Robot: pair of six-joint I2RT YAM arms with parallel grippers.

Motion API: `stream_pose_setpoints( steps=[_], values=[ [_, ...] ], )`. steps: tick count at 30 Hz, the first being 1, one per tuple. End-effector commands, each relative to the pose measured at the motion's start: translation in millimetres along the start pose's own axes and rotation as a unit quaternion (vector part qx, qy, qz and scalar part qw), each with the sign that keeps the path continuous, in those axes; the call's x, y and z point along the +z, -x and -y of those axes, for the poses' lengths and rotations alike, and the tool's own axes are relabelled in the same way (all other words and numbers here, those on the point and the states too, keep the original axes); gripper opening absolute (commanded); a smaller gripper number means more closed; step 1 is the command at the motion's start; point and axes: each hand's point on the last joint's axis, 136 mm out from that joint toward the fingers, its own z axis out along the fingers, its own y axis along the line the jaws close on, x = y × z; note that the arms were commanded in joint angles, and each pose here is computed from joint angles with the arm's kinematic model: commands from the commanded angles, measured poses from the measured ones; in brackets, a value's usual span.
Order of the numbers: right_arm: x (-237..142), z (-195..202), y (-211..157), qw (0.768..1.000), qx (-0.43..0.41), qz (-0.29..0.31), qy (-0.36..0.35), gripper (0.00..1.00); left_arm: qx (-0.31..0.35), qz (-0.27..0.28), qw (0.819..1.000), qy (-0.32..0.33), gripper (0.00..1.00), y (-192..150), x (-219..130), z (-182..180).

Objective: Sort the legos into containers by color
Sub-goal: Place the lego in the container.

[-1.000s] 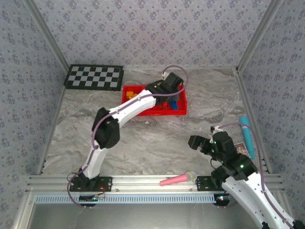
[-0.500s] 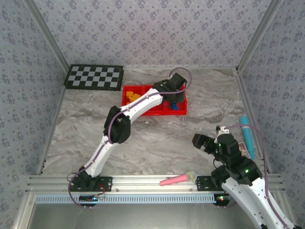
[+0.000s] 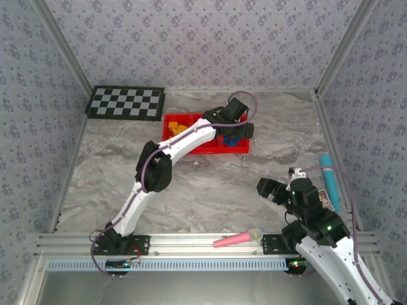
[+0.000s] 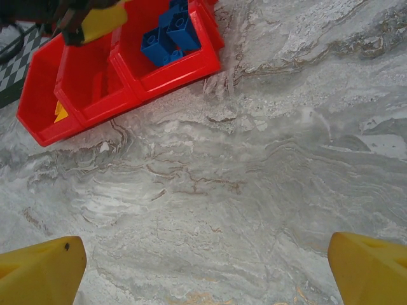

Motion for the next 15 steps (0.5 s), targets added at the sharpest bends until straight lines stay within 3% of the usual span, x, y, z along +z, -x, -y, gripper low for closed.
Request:
stream_pose_setpoints(
  steps=[1,7,15],
  values=[
    [-1.8,2.5,-1.5,1.000,0.004,-0.004,-0.006,1.00,0.021,0.110,0.993,-0.042,1.00,44.9,-83.3,15.1],
    [-3.9,1.7,4.1,1.000,0.004,0.005,-0.009,1.00,0.024,0.175,0.983,-0.041,1.00,26.5,-150.9,-23.7],
    [22.1,-12.7,38.2,0.996,-0.071,0.060,-0.013,1.00,-0.024,0.225,0.974,0.007,1.00,-26.4,-203.6,-126.0]
  ],
)
